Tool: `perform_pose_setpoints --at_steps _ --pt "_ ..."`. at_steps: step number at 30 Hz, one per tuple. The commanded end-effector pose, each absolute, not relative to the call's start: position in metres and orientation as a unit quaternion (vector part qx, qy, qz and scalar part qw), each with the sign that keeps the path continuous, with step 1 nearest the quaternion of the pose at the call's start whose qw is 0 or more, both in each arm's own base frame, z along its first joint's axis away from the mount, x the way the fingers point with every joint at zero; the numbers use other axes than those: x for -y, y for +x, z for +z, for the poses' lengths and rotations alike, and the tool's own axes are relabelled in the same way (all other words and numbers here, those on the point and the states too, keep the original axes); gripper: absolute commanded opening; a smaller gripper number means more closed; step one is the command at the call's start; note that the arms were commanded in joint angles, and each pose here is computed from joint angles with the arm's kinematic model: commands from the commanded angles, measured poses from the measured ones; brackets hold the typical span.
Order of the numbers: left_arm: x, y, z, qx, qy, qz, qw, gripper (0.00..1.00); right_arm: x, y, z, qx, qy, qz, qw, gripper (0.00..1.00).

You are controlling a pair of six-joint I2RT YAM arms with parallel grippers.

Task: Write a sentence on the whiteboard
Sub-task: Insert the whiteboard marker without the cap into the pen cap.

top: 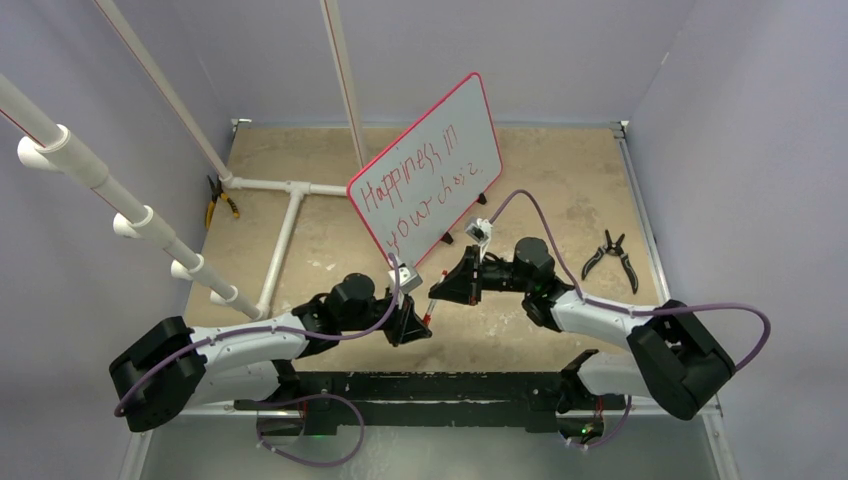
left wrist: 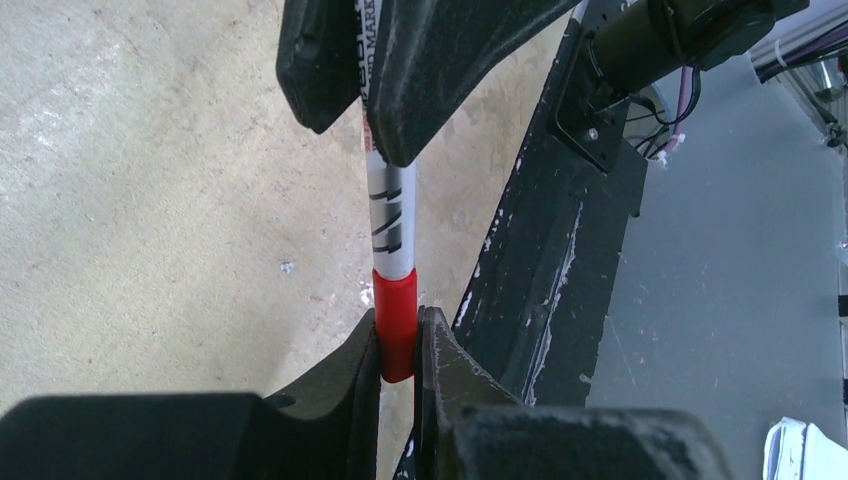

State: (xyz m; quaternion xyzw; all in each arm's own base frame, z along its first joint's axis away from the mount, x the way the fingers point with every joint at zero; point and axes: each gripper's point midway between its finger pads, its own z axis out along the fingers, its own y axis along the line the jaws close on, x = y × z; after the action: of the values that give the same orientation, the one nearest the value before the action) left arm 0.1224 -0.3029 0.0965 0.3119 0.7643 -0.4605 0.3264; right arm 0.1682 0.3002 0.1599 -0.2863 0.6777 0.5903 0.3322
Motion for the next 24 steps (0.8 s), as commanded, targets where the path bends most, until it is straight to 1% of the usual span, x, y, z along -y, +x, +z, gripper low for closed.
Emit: perform_pose_setpoints --at_steps 1,10,14,17,20,22,24 --pt "0.333 0.165 0.24 -0.61 0.299 -0.532 0.505 0.0 -0.295 0.114 0.109 -0.709 -0.328 0.593 0.197 0.0" --pt "0.328 0.179 0.26 -0.595 0.298 -0.523 0.532 0.0 -0.301 0.103 0.103 -0.71 -0.338 0.593 0.175 0.0" --pt "0.33 0.18 0.265 -0.59 0.305 -0.528 0.53 0.0 -0.302 0.102 0.101 -0.712 -0.339 0.591 0.168 0.0" --pt "0.33 0.178 0.258 -0.599 0.304 -0.531 0.517 0.0 -0.306 0.111 0.108 -0.717 -0.329 0.584 0.19 0.0" --pt "0.328 0.176 0.241 -0.625 0.302 -0.525 0.494 0.01 -0.31 0.125 0.121 -0.723 -0.304 0.578 0.224 0.0" --pt "0.325 0.173 0.23 -0.638 0.298 -0.522 0.481 0.17 -0.312 0.13 0.134 -0.716 -0.296 0.584 0.242 0.0" --pt "0.322 0.17 0.223 -0.646 0.291 -0.524 0.473 0.36 -0.314 0.132 0.144 -0.709 -0.291 0.59 0.255 0.0"
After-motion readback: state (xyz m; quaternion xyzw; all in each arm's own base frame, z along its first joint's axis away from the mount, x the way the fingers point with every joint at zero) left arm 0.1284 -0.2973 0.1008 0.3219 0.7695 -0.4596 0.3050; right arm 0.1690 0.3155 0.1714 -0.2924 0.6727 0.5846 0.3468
